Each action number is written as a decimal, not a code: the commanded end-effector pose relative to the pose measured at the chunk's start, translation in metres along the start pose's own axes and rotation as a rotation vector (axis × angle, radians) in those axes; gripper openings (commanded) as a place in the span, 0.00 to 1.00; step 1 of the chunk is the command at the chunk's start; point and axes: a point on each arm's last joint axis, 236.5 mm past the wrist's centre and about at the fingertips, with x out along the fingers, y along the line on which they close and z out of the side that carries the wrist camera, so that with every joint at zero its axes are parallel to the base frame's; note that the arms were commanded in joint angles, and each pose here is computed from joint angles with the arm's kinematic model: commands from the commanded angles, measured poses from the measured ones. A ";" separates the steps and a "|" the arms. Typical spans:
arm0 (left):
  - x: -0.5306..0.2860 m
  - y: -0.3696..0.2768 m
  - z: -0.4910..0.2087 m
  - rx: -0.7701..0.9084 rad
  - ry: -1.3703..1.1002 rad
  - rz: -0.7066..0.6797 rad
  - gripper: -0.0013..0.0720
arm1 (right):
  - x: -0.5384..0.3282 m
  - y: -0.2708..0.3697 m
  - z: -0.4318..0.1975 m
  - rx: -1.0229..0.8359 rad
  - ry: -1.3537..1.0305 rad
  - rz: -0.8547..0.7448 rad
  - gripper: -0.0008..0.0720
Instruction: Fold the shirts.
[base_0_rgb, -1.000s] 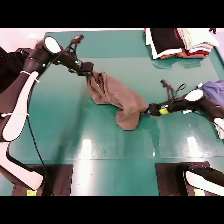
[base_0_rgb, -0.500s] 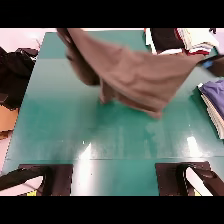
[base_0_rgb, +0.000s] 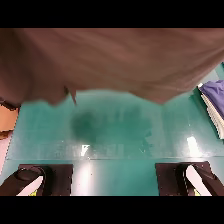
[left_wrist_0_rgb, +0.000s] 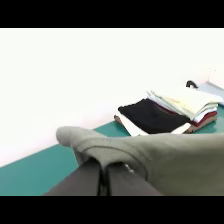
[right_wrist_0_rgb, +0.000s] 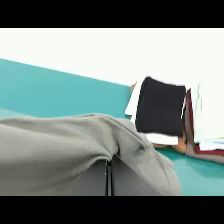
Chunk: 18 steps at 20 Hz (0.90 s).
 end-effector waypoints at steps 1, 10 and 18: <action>0.036 0.013 -0.056 -0.017 0.152 0.019 0.06 | 0.020 0.003 0.012 0.014 0.026 0.066 0.03; 0.175 0.050 -0.419 -0.186 0.914 0.045 0.06 | 0.260 0.031 -0.228 0.058 0.766 0.235 0.03; 0.141 0.125 -0.473 -0.539 1.036 0.223 0.74 | 0.306 0.038 -0.275 0.328 0.877 0.365 0.57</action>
